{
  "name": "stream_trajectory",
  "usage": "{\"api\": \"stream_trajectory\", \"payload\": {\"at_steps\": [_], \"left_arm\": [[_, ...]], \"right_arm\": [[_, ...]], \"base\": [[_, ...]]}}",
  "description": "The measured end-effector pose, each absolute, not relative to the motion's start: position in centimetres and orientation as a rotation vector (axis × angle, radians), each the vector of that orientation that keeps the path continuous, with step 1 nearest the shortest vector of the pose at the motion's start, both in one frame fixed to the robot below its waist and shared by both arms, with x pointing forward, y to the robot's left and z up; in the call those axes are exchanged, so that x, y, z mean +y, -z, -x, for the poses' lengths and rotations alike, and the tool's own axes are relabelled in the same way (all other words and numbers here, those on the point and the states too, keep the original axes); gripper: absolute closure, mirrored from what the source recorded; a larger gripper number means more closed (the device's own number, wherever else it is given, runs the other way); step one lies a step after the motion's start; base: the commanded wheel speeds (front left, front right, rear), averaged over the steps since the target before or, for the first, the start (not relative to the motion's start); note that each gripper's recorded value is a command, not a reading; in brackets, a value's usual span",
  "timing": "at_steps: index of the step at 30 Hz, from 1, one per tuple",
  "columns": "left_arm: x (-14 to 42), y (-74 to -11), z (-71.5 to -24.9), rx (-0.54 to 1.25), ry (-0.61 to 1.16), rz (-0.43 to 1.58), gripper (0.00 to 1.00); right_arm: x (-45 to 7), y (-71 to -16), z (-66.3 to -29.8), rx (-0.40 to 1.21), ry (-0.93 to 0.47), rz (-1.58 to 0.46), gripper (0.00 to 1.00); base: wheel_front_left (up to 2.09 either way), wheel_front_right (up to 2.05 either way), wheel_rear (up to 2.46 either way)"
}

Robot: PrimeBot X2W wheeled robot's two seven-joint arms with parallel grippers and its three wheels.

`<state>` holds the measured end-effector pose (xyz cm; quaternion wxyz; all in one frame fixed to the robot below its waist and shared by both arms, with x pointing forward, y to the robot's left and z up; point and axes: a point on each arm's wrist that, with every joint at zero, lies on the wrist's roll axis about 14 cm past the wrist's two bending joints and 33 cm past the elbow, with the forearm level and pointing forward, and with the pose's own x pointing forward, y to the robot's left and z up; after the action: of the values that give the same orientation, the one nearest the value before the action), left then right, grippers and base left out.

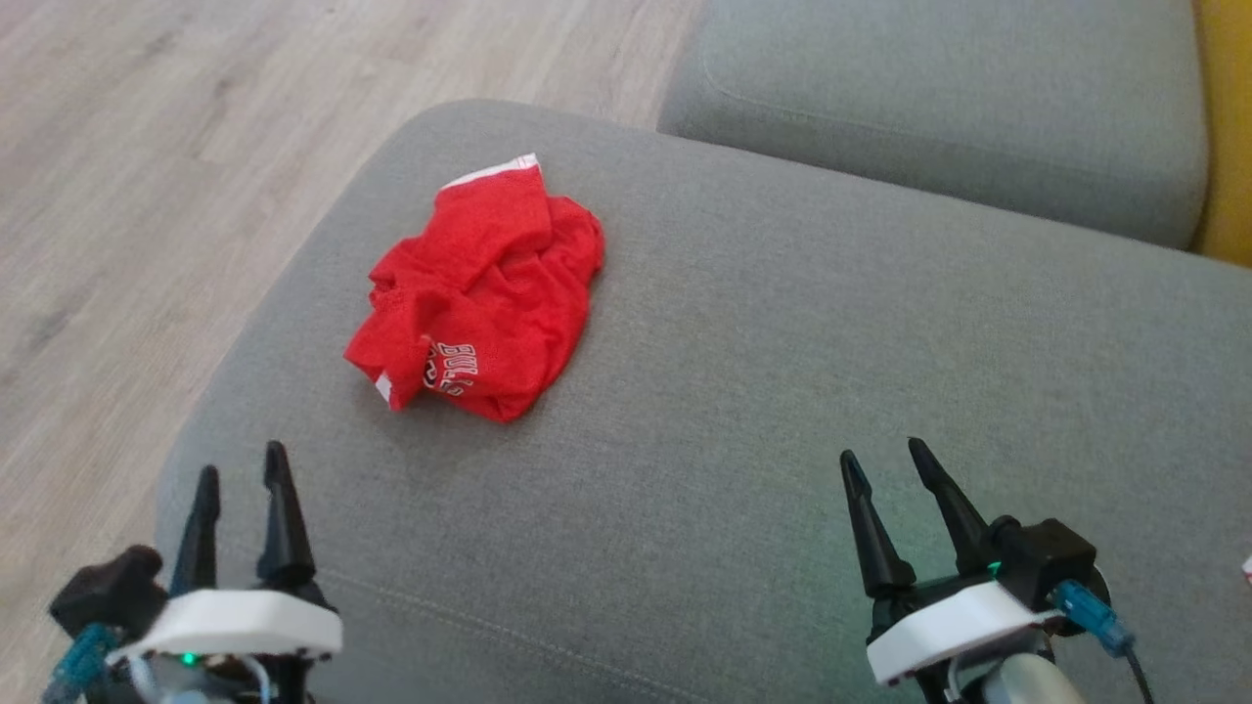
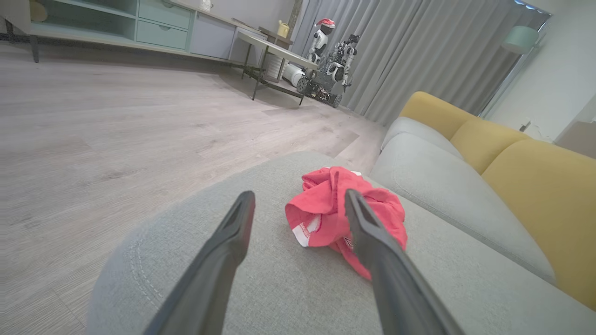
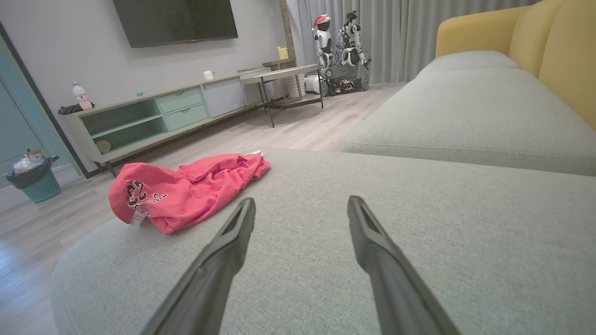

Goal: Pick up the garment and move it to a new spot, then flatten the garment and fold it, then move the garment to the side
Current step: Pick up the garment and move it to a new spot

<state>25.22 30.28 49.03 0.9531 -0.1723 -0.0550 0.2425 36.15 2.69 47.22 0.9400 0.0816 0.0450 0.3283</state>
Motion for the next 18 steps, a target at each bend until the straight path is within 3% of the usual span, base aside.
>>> {"api": "stream_trajectory", "payload": {"at_steps": [8, 18], "left_arm": [[31.2, -47.6, -29.1, -0.031, -0.453, 0.285, 0.0], [31.9, -43.4, -36.3, 0.285, -0.316, 0.108, 0.0]], "right_arm": [[0.6, -46.1, -38.1, 0.104, -0.6, -0.15, 0.0], [-1.5, -45.2, -42.1, 0.109, -0.523, -0.12, 0.0]], "base": [[0.0, 0.0, 0.0], [0.0, 0.0, 0.0]]}}
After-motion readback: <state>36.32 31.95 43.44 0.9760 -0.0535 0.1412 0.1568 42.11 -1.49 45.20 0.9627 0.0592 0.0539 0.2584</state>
